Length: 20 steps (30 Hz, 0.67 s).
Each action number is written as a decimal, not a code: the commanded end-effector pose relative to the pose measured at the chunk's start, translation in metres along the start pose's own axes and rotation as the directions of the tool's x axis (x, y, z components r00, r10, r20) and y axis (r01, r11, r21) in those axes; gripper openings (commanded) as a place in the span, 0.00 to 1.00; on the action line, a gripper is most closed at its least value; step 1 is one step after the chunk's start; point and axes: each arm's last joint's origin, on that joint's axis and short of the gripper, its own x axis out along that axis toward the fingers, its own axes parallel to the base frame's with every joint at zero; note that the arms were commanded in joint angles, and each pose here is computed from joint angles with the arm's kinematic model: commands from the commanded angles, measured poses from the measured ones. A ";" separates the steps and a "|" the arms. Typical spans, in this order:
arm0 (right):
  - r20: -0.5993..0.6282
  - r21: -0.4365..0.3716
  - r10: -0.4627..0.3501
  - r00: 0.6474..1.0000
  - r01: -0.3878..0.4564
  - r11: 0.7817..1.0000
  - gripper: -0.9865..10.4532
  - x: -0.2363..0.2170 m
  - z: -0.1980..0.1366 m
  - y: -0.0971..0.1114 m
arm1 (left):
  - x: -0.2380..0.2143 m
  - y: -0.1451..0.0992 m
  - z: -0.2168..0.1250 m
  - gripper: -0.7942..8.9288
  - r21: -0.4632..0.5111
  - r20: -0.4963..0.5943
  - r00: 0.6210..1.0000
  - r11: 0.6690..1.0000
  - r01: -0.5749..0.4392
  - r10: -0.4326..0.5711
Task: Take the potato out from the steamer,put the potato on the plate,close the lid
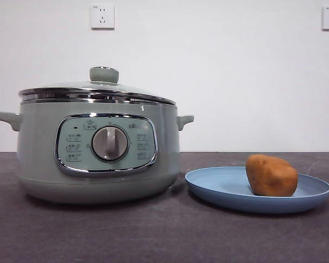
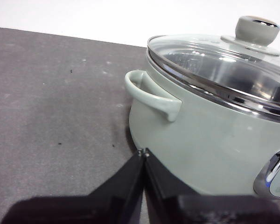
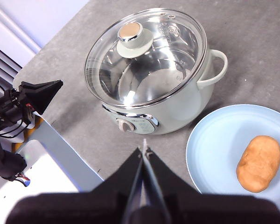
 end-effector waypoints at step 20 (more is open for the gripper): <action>-0.006 -0.105 -0.100 0.995 0.099 0.990 0.09 -0.007 -0.004 -0.009 | 0.001 0.001 -0.004 0.08 -0.004 -0.010 1.000 1.000 -0.003 0.003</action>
